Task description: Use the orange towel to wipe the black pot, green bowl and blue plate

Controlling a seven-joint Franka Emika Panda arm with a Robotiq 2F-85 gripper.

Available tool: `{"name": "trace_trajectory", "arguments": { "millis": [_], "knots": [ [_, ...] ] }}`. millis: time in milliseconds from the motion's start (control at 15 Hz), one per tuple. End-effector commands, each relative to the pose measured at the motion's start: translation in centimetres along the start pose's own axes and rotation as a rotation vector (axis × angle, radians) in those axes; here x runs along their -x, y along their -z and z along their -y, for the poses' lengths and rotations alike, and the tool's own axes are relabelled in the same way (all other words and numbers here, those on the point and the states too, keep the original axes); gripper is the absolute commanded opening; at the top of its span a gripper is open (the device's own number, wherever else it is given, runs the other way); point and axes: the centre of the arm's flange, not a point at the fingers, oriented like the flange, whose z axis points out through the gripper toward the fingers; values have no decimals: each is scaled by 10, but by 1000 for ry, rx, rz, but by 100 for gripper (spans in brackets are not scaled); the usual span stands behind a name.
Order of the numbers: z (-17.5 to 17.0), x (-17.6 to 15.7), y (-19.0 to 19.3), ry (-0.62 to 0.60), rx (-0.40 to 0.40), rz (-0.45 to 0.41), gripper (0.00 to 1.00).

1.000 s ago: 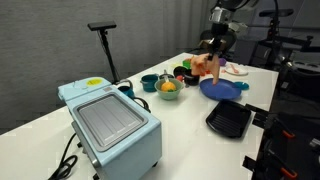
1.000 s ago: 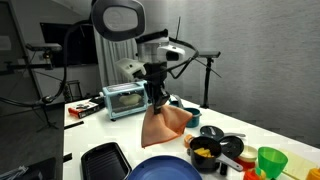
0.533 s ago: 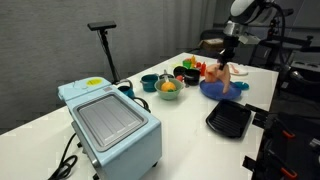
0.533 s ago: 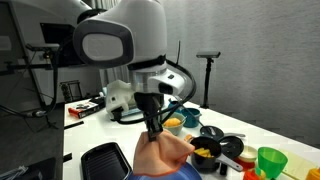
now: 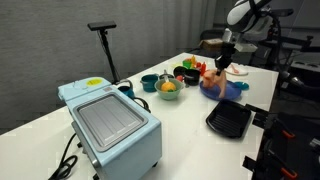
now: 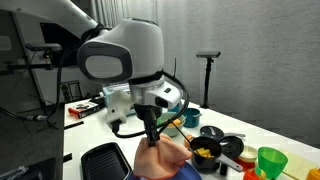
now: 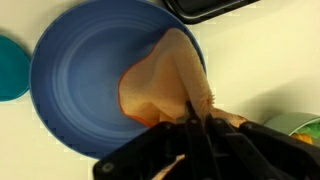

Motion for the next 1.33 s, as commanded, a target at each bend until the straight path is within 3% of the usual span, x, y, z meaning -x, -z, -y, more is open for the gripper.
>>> {"name": "trace_trajectory", "arguments": {
  "millis": [0,533,667,933,1267],
  "knots": [
    [2,0,-8,0,16,1,1],
    [-28,-9,-135,-66,189,166,1],
    [-43,-11,-150,-95,231,212,1],
    [-79,-42,-134,-204,288,151,1],
    [-129,-73,-111,-354,253,55,1]
  ]
}}
